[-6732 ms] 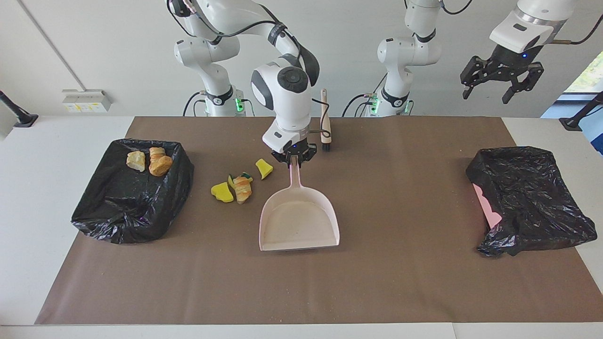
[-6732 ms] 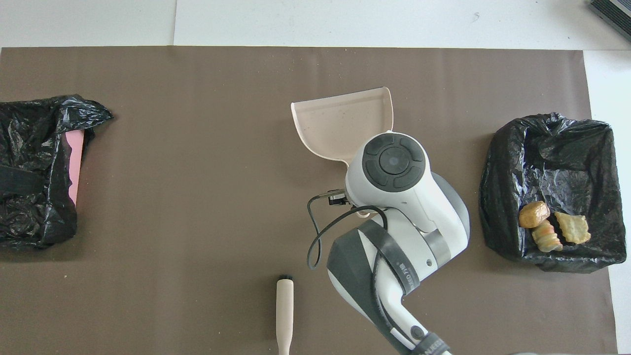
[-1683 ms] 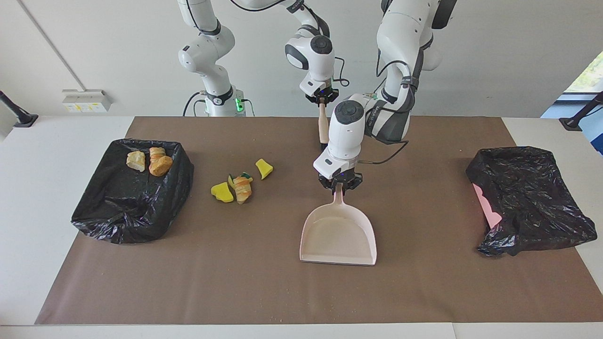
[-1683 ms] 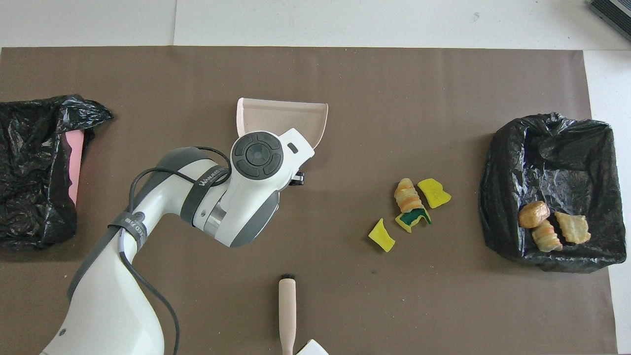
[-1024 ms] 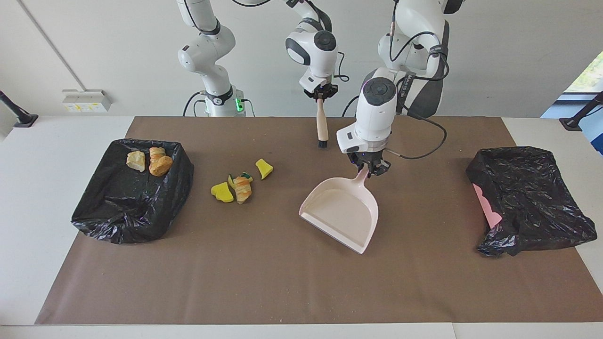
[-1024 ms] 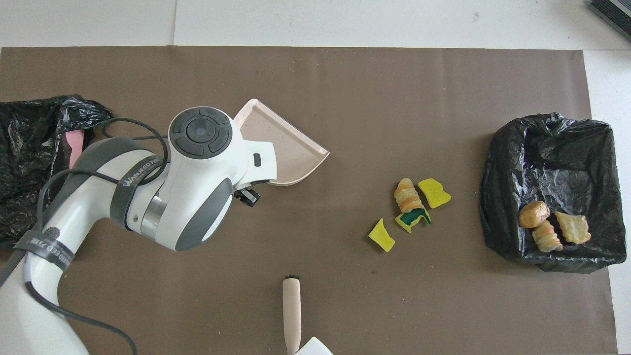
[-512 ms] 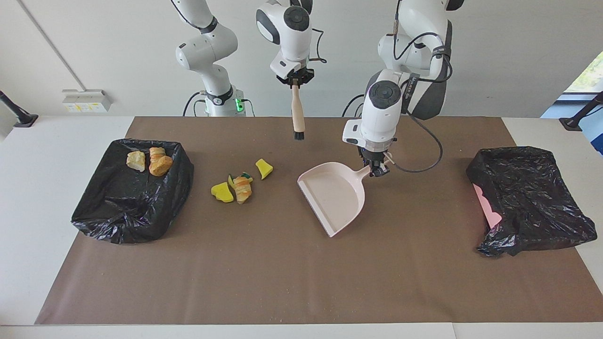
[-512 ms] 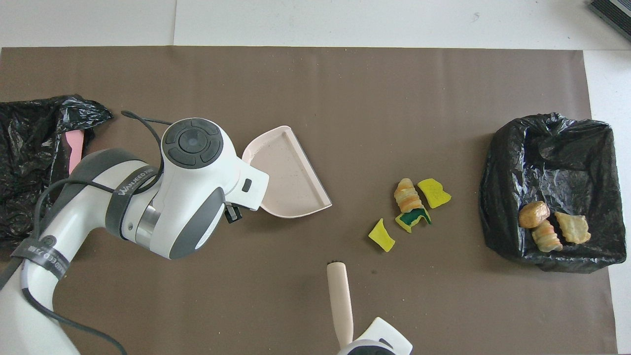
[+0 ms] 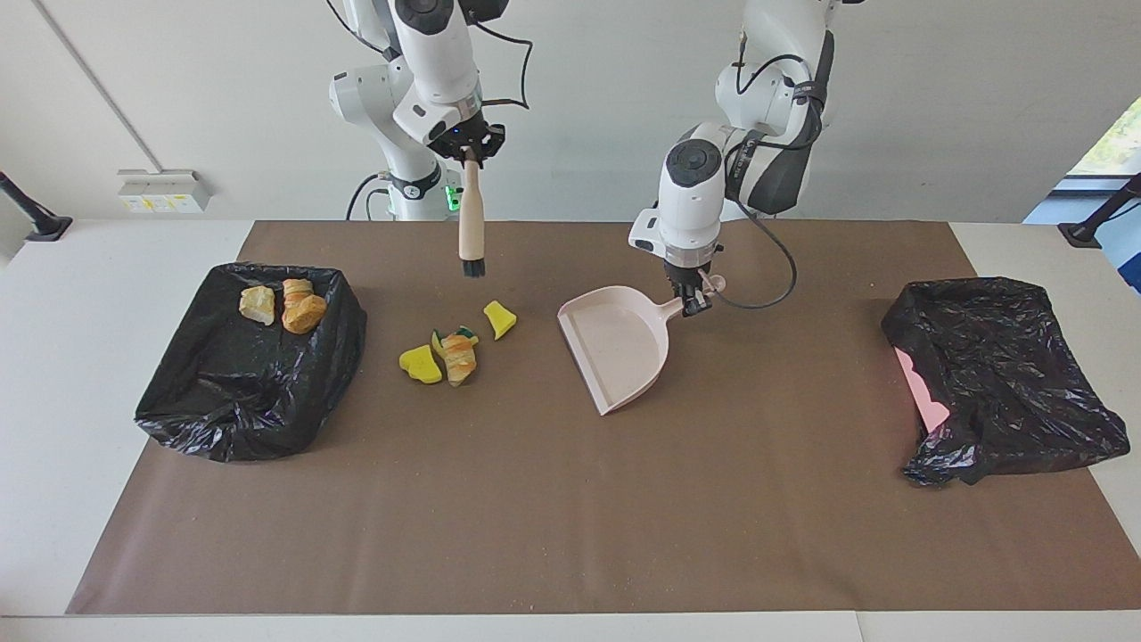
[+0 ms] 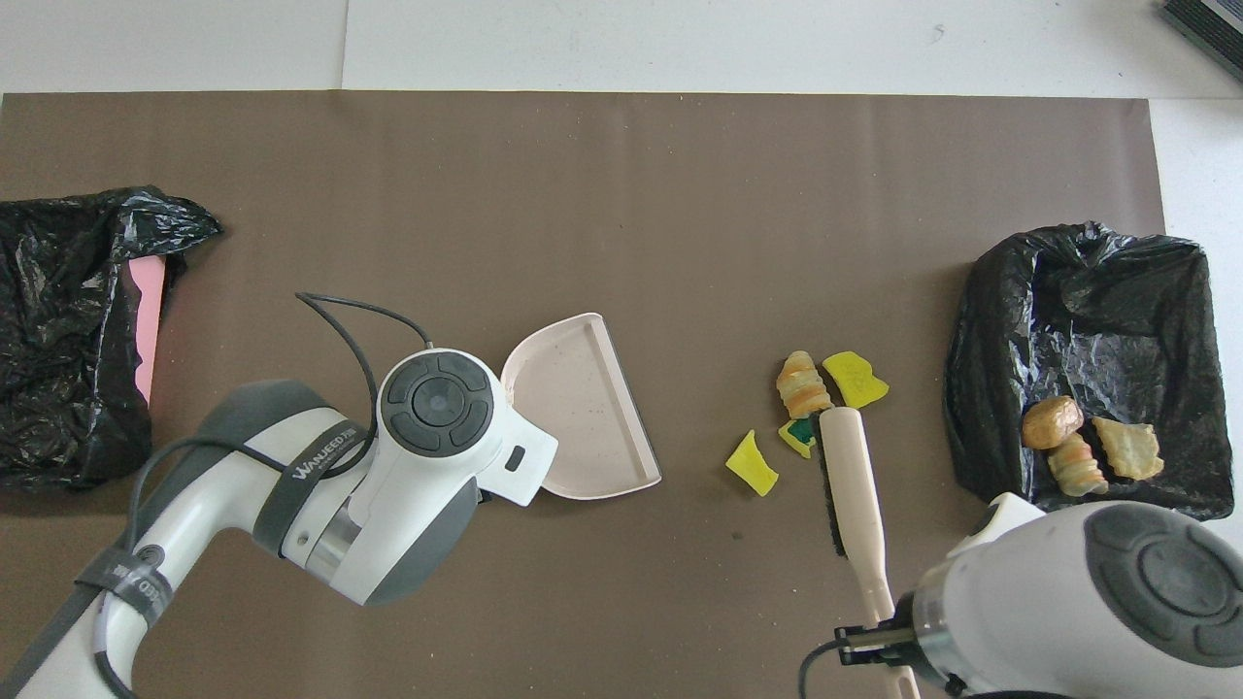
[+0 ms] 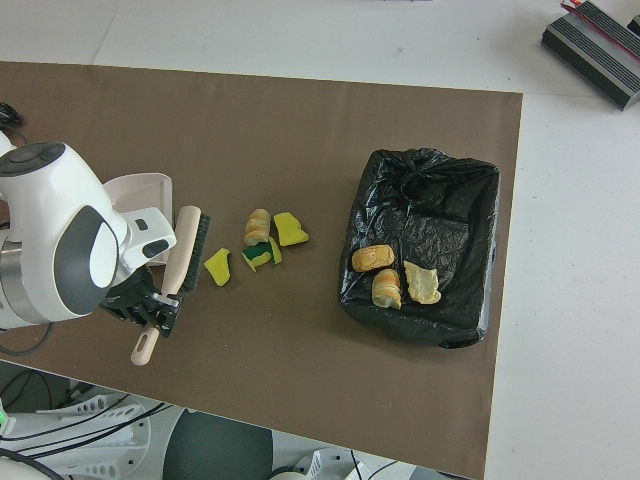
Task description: Sweep and dump trash in bin
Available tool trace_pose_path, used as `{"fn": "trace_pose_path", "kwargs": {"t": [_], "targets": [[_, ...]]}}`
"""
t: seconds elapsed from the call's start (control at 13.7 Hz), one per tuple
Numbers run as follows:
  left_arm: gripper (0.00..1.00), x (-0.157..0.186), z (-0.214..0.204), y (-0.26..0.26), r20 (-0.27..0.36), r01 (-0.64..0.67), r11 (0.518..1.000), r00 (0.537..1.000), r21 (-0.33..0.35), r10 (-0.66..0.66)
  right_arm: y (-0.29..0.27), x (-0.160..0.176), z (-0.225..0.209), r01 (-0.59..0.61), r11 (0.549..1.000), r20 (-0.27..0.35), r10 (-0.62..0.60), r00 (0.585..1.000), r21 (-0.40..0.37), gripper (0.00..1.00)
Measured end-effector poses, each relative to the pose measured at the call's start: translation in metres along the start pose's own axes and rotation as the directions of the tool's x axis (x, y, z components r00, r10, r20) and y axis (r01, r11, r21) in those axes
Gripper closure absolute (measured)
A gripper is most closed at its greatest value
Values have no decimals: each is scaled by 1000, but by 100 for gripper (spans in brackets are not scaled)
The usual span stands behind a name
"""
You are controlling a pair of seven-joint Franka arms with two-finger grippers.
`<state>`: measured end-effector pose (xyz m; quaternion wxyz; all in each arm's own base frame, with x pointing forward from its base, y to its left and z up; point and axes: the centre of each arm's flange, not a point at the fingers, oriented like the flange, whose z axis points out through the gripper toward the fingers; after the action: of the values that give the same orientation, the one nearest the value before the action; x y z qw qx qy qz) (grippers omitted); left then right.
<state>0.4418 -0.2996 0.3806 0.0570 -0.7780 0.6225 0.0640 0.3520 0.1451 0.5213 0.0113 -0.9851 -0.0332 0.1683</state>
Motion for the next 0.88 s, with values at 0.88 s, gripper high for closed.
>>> {"fn": "trace_pose_path", "kwargs": {"t": [0.88], "targets": [[69,12,21,56,15,-40,999,999,21,39,116,139,81,18,992,-33,-23,999,-127,74]]}}
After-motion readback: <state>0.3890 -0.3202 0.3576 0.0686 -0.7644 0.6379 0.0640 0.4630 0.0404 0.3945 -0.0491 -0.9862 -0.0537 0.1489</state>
